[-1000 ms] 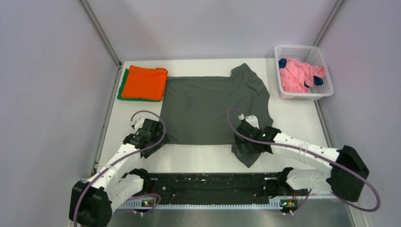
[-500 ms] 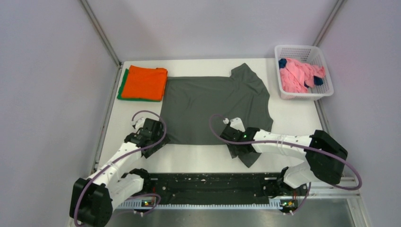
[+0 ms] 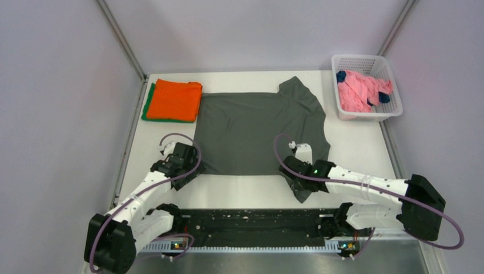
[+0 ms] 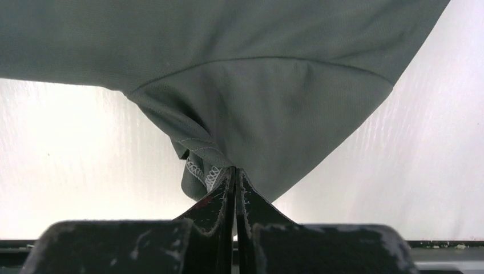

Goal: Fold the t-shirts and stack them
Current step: Grab the side of the flattened tshirt closest away from the robot with both arms

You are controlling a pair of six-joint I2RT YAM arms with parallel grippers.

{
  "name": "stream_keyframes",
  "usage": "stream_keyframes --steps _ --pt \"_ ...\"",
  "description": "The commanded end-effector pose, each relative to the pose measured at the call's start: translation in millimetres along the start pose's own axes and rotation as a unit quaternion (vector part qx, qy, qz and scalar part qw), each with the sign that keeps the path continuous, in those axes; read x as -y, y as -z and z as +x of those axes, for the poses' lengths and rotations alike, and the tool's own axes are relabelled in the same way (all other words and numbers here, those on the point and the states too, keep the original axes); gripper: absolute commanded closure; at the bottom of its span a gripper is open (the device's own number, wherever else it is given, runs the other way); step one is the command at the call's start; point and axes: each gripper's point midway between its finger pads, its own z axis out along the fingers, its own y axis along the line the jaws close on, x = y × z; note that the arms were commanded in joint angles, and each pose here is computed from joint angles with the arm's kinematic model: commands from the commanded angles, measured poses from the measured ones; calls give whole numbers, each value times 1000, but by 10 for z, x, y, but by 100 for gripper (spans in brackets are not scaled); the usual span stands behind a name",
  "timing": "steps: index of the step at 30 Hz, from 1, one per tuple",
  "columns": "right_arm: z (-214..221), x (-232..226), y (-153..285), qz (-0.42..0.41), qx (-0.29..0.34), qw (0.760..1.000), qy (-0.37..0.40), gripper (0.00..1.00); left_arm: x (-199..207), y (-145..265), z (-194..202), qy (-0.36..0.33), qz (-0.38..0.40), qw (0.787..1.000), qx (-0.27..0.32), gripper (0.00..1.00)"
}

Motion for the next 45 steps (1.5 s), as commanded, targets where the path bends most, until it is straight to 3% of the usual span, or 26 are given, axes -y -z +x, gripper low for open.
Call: stream_keyframes --steps 1,4,15,20,22,25,28,35,40,45 --pt "19 -144 53 -61 -2 998 -1 100 117 14 -77 1 16 1000 9 3" --pt "94 -330 21 -112 -14 993 21 100 122 3 -64 0 16 1000 5 3" --pt "318 -716 -170 -171 -68 978 96 99 138 -29 -43 -4 15 1000 -2 6" --pt "270 -698 -66 -169 -64 978 105 58 128 -25 -52 -4 13 1000 1 6" --pt "188 -693 54 -181 -49 978 93 48 130 -18 -58 -3 13 1000 1 6" --pt "57 -611 240 -189 -18 980 61 41 126 -3 -63 -4 12 1000 2 6" --pt "28 -377 334 -162 -1 987 18 39 122 5 -69 -3 13 1000 5 6" --pt "295 67 274 -79 -24 991 -106 39 167 -54 -62 0 19 1000 3 14" --pt "372 173 201 -70 -29 986 -149 44 224 -137 -46 -2 19 1000 -6 30" --pt "501 130 144 -84 -48 982 -162 49 272 -228 -73 1 20 1000 0 52"
